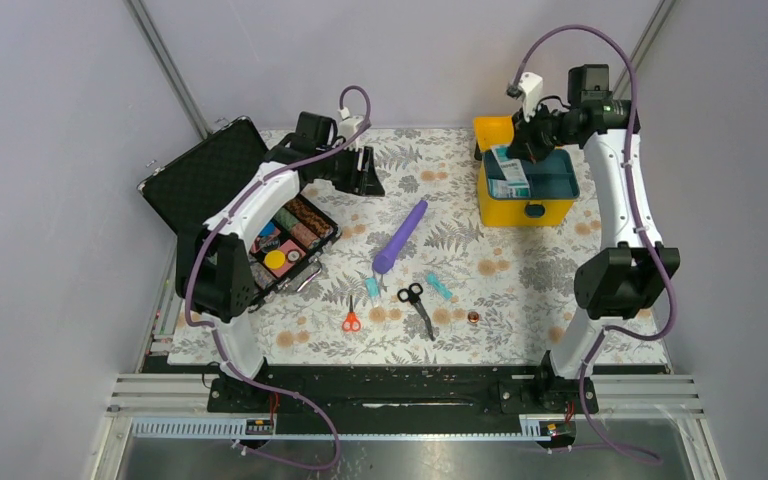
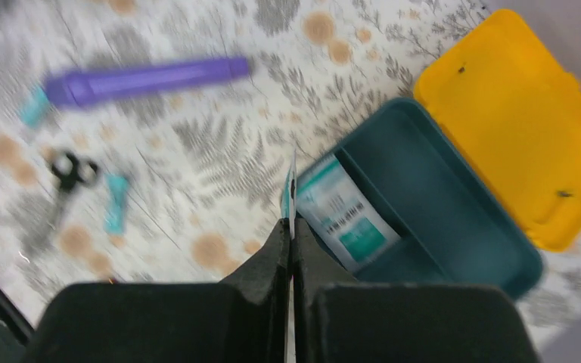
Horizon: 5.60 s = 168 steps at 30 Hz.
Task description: Organize the medicine kit
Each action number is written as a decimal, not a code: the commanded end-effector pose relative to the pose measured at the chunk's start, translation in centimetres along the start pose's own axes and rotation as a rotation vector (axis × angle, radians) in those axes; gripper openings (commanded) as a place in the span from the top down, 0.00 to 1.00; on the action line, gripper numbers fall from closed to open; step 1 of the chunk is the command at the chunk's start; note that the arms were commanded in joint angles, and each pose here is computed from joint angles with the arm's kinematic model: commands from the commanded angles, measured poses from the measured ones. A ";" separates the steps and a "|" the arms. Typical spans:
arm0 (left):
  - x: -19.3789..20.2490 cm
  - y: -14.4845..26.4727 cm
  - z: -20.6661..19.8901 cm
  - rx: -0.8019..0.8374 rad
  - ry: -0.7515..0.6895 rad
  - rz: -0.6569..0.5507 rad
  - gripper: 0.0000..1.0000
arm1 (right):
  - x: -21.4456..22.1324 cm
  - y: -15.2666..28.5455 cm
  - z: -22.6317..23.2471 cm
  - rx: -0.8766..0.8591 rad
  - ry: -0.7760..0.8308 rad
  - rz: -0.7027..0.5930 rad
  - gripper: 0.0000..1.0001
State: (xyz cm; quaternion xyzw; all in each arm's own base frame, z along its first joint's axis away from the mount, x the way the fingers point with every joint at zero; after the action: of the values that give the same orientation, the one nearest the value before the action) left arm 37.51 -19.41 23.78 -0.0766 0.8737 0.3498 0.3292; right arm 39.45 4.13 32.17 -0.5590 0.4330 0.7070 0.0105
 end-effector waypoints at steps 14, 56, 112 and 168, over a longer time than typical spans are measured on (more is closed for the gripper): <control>-1.5 2.2 -1.5 -0.010 -0.072 -0.098 0.46 | 1.6 0.5 -2.4 -0.120 0.636 0.334 1.00; -0.5 3.0 -0.4 -0.098 -0.092 -0.088 0.45 | 5.4 -5.2 -2.2 -0.364 0.726 0.510 1.00; -0.1 3.1 -0.1 -0.119 -0.089 -0.080 0.45 | 4.7 -7.4 -4.1 -0.287 0.913 0.670 0.56; 0.3 2.7 0.1 -0.118 -0.077 -0.069 0.45 | 4.1 -6.0 -4.5 0.068 0.772 0.602 0.53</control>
State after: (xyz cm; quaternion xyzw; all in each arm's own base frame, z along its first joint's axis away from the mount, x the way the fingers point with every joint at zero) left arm 36.35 -17.45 22.81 -0.0894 0.8431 0.4069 0.3402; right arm 45.48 3.03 24.03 -0.6213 0.5739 0.4105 -0.3408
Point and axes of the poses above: each gripper's point midway between its finger pads, its own y axis back along the fingers, its own z axis along the line the jaws close on, x = y × z, the point moved 8 cm from there along y, back along the fingers, and after that the axes turned 5 degrees about y, right-handed, at the moved point
